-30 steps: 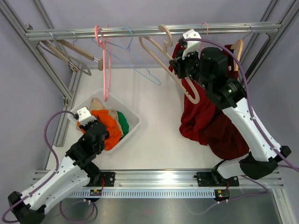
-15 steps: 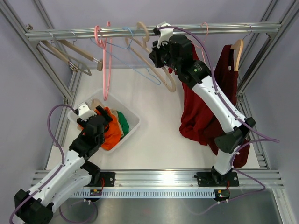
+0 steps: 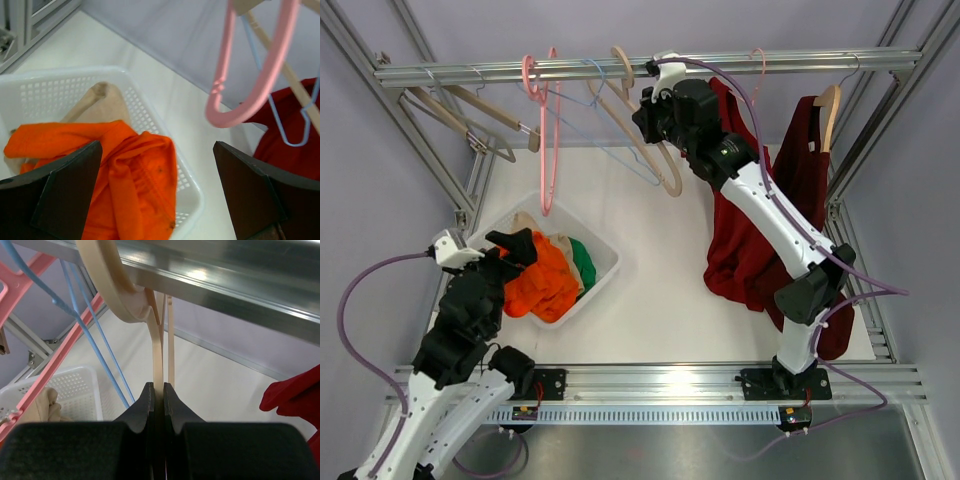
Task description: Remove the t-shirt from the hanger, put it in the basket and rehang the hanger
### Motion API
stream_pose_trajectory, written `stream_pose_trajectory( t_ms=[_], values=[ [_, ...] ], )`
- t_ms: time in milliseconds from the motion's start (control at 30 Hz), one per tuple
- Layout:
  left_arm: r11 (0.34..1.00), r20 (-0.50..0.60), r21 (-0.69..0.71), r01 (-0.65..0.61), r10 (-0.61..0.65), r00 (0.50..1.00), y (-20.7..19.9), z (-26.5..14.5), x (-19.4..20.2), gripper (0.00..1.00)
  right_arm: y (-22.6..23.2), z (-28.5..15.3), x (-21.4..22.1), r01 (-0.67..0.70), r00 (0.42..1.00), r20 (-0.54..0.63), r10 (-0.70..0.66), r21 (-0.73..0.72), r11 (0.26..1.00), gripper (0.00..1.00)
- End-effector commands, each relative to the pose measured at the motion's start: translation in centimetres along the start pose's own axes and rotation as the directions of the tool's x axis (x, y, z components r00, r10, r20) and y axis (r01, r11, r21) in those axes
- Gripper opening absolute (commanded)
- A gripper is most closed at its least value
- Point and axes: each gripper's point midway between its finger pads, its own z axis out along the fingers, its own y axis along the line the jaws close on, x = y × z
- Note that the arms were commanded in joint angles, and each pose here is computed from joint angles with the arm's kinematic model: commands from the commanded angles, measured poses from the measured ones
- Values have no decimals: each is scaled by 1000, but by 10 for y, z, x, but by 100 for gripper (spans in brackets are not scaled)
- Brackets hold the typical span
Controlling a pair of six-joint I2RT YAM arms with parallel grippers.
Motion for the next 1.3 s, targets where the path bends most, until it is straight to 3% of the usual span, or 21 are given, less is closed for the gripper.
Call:
stream_pose_trajectory(
  t_ms=[0, 167, 267, 400, 567, 733, 867, 1100, 1267],
  values=[
    [993, -40, 102, -54, 59, 997, -17, -18, -13, 99, -8, -10, -16, -7, 998, 59, 6, 31, 999, 0],
    [991, -54, 112, -69, 76, 996, -10, -27, -11, 99, -10, -12, -6, -15, 999, 42, 13, 40, 999, 1],
    [979, -66, 195, -62, 76, 995, -23, -36, -13, 99, -10, -20, -8, -29, 999, 41, 27, 39, 999, 17],
    [934, -58, 336, -118, 145, 988, -49, -53, -29, 99, -12, -46, -22, -51, 996, 70, 47, 53, 997, 56],
    [836, -48, 524, -161, 217, 975, -73, -81, -31, 99, -10, -98, -36, -30, 995, 91, 28, 20, 999, 76],
    [754, -62, 637, -162, 259, 964, -81, -100, -16, 99, -22, -146, -35, -25, 994, 109, 20, 40, 999, 75],
    [666, -93, 731, -150, 315, 944, -84, -115, 11, 99, -70, -188, -47, -77, 985, 163, 47, 179, 981, 61],
    [562, -90, 818, -119, 331, 939, -81, -139, 30, 99, -131, -202, -43, -66, 993, 116, 20, 405, 912, 60],
    [505, -65, 856, -109, 316, 947, -83, -154, 28, 99, -152, -184, -35, -57, 998, 52, 38, 436, 898, 59]
  ],
)
